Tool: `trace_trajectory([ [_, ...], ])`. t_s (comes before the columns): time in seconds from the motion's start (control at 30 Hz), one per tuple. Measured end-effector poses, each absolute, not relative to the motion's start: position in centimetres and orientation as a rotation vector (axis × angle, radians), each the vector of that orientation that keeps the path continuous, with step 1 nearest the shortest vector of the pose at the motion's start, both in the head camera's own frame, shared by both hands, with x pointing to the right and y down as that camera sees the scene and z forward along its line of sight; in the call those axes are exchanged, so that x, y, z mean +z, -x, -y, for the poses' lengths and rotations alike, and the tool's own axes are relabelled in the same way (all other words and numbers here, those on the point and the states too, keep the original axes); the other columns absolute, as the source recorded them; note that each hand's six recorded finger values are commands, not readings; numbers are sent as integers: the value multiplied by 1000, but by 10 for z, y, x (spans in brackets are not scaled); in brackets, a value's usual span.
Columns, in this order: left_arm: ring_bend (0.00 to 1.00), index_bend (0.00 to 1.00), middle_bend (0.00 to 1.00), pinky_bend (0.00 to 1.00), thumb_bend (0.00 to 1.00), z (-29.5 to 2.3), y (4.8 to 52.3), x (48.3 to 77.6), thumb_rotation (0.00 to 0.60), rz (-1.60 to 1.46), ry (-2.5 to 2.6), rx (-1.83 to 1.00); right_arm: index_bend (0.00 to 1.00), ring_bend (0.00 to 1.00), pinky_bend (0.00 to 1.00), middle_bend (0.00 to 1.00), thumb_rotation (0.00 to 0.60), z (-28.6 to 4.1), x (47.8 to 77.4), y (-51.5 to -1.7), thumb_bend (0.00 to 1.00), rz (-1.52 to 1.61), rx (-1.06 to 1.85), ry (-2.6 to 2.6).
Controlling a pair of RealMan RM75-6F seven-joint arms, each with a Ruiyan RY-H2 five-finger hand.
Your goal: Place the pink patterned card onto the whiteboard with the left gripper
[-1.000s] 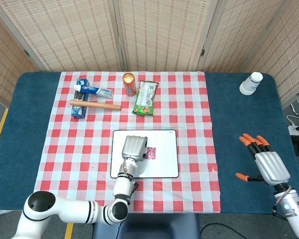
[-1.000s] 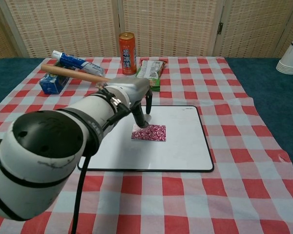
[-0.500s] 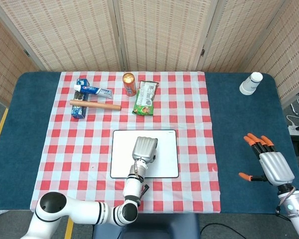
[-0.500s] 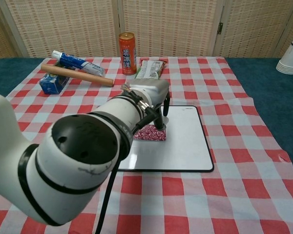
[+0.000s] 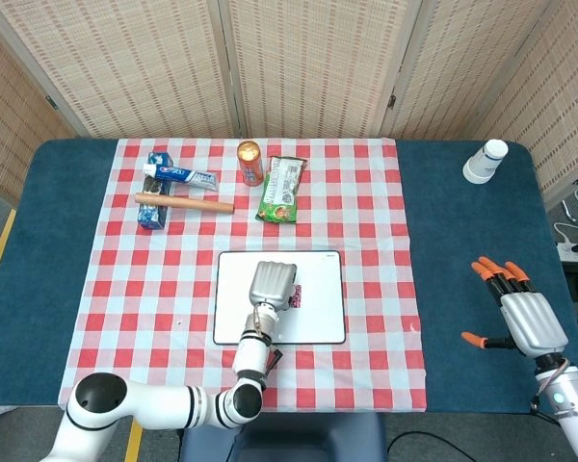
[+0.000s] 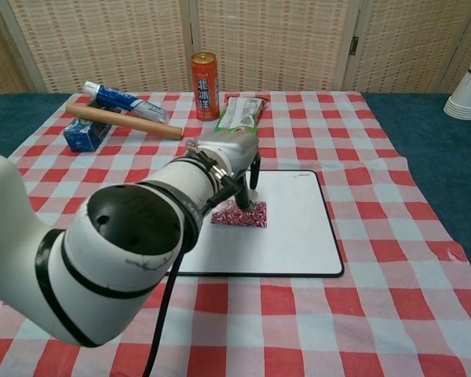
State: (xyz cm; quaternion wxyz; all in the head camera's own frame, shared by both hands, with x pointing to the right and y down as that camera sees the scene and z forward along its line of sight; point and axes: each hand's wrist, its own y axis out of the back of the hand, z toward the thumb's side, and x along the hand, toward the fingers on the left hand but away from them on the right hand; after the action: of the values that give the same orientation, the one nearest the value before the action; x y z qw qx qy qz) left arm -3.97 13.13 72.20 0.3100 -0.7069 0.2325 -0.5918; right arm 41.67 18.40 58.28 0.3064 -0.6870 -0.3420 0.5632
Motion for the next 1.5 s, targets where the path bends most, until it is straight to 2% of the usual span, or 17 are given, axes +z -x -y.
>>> trace_trajectory([
  [0.23,1000,317,939,1000,262,-132,43,725,600,-562,1884,-1572,0,0,0,0,456,-183,583,-418,0,911,1495,1815],
  [0.43,1000,213,928,1000,249,-131,48,725,600,-551,1901,-1584,0,0,0,0,456,-183,582,-417,0,912,1490,1816],
  [0.73,1000,237,906,1000,239,-112,63,704,600,-625,1843,-1559,0,0,0,0,457,-183,581,-417,0,912,1486,1815],
  [0.9,975,297,828,974,239,-89,100,675,600,-743,1783,-1520,0,0,0,0,456,-185,581,-413,0,897,1476,1820],
  [1.0,893,336,750,928,239,-75,141,656,600,-843,1732,-1490,0,0,0,0,457,-186,581,-410,0,894,1465,1822],
  [1.07,777,360,665,881,240,-69,174,645,600,-920,1703,-1470,0,0,0,0,456,-186,581,-407,0,902,1452,1822],
  [1.23,563,359,486,760,239,-80,235,626,600,-1102,1705,-1391,0,0,0,0,455,-188,582,-399,20,895,1425,1816],
  [1.3,465,330,405,665,239,-90,258,620,600,-1186,1720,-1344,0,0,0,0,456,-189,583,-395,48,885,1417,1812],
  [1.4,296,233,266,481,238,-112,290,610,600,-1267,1737,-1279,0,0,0,0,456,-192,586,-391,91,864,1419,1803],
  [1.5,191,177,193,359,244,-138,318,601,600,-1313,1754,-1234,0,0,0,0,456,-195,590,-389,137,845,1432,1796],
])
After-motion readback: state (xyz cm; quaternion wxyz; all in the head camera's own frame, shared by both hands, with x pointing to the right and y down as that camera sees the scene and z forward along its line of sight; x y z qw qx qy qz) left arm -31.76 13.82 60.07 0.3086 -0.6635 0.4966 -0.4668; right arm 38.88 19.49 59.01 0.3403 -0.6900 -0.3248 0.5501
